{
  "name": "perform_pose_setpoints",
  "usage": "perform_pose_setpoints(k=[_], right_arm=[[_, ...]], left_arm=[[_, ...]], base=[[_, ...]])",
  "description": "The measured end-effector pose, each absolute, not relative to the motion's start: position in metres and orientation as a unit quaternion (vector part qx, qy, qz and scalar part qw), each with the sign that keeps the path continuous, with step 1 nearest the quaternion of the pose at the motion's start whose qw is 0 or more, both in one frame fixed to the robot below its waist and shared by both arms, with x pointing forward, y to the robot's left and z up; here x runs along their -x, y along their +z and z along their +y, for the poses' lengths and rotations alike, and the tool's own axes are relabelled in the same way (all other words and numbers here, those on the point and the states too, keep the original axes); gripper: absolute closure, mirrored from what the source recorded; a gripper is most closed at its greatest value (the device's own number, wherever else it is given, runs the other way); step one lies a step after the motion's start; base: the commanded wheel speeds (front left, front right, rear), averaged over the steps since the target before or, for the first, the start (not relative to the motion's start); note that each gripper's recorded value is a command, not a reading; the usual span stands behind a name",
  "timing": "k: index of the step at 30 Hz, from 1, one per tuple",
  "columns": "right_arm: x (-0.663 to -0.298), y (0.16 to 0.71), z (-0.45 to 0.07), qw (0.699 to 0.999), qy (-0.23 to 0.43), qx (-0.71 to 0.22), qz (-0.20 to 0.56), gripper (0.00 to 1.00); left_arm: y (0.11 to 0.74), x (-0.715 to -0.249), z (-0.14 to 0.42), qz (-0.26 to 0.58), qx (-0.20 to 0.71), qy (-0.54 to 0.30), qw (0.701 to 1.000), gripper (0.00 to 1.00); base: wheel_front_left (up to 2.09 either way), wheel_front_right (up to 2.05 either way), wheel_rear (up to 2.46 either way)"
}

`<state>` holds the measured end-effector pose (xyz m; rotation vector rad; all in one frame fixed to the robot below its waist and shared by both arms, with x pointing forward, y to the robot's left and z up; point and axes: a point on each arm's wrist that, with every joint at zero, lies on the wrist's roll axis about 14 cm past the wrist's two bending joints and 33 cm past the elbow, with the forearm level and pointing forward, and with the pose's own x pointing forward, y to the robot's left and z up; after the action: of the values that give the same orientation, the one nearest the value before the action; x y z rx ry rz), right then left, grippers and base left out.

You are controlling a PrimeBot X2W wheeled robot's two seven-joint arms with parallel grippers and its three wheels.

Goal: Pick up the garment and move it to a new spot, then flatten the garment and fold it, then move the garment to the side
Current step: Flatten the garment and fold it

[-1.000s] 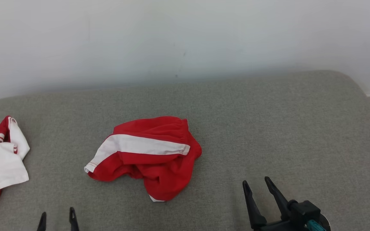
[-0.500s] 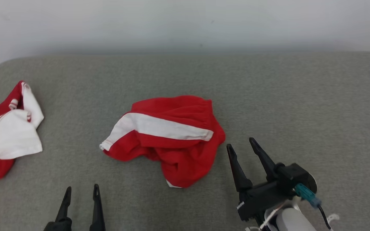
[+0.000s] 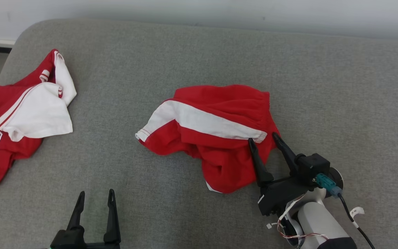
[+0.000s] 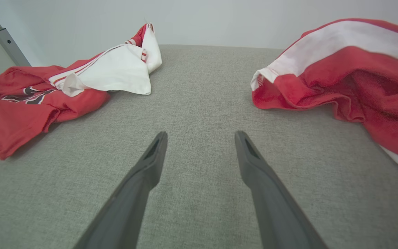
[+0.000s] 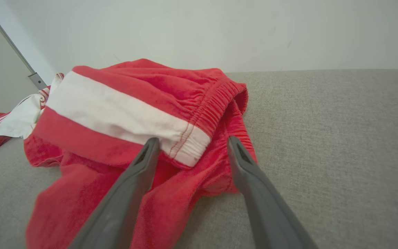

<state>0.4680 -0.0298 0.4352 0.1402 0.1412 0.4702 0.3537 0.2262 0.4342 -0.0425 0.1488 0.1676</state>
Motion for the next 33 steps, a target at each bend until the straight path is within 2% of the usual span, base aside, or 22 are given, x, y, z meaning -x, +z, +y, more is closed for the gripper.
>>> perform_pose_setpoints(k=[9,12,16,18,19,26,33], right_arm=[[-0.472,0.423,-0.014,0.962,0.250,-0.072,0.087,0.00],[-0.471,0.427,-0.013,0.962,0.252,-0.073,0.081,0.51],[-0.469,0.436,-0.015,0.963,0.251,-0.074,0.070,0.59],[-0.467,0.438,-0.018,0.964,0.248,-0.074,0.067,0.75],[-0.466,0.440,-0.022,0.965,0.244,-0.075,0.065,1.00],[-0.466,0.460,-0.032,0.969,0.231,-0.077,0.037,1.00],[-0.457,0.480,-0.069,0.979,0.190,-0.078,0.008,1.00]], left_arm=[[0.429,-0.352,0.233,0.084,0.018,0.094,0.992,0.00],[0.430,-0.352,0.233,0.082,0.018,0.095,0.992,0.00],[0.432,-0.350,0.234,0.079,0.018,0.095,0.992,0.00],[0.432,-0.350,0.232,0.079,0.020,0.091,0.993,0.00],[0.431,-0.348,0.231,0.080,0.021,0.089,0.993,0.00],[0.435,-0.348,0.228,0.074,0.022,0.084,0.994,0.00],[0.440,-0.346,0.223,0.065,0.025,0.074,0.995,0.00]], base=[[0.00,0.00,0.00],[0.00,0.00,0.00],[0.00,0.00,0.00],[0.00,0.00,0.00],[0.00,0.00,0.00],[0.00,0.00,0.00],[0.00,0.00,0.00]])
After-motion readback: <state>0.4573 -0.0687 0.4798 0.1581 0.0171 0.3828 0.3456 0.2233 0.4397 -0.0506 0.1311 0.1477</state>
